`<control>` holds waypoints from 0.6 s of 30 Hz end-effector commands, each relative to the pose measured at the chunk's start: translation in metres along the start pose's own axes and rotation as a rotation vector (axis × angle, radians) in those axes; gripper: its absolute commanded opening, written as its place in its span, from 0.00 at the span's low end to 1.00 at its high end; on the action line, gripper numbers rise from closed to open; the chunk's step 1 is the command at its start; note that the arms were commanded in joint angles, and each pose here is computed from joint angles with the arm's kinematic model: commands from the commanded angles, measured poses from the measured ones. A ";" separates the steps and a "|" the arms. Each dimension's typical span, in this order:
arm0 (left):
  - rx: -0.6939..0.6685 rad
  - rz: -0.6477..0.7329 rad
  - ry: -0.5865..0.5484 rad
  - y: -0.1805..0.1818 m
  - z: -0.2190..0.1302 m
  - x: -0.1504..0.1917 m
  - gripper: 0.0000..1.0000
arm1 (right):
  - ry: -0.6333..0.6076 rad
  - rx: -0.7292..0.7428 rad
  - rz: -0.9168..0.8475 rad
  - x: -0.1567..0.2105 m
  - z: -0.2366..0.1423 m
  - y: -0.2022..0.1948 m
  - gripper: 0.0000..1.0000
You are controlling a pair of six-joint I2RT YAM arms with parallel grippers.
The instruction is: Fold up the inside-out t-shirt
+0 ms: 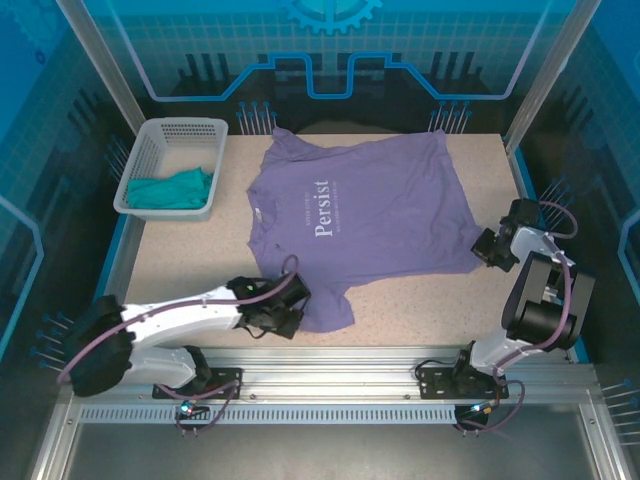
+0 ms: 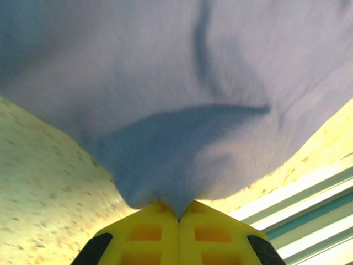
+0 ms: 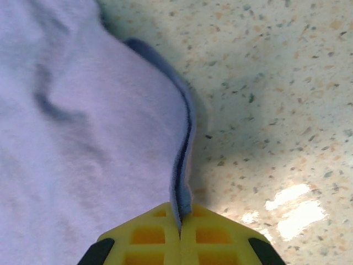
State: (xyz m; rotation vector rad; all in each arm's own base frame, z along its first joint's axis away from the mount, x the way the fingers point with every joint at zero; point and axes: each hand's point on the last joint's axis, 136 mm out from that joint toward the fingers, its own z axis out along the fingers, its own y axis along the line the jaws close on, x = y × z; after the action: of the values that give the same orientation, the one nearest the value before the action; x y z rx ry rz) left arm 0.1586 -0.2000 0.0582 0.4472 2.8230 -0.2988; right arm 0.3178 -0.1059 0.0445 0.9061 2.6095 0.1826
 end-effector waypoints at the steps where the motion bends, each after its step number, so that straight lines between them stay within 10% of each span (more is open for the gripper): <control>1: 0.029 -0.060 -0.232 0.015 -0.032 -0.058 0.00 | -0.039 -0.093 0.001 0.001 -0.003 0.022 0.01; 9: 0.052 -0.121 -0.761 0.030 -0.182 -0.173 0.00 | -0.249 -0.279 -0.069 -0.045 -0.093 0.070 0.00; 18: 0.216 0.086 -1.302 -0.006 -0.426 -0.164 0.00 | -0.742 -0.418 -0.206 -0.034 -0.331 0.100 0.02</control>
State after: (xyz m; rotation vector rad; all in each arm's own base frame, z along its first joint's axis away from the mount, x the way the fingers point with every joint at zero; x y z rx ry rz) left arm 0.2353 -0.1621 0.4460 0.2007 1.6829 -0.6152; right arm 0.3042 -0.0668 0.3490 0.4878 1.8955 0.2562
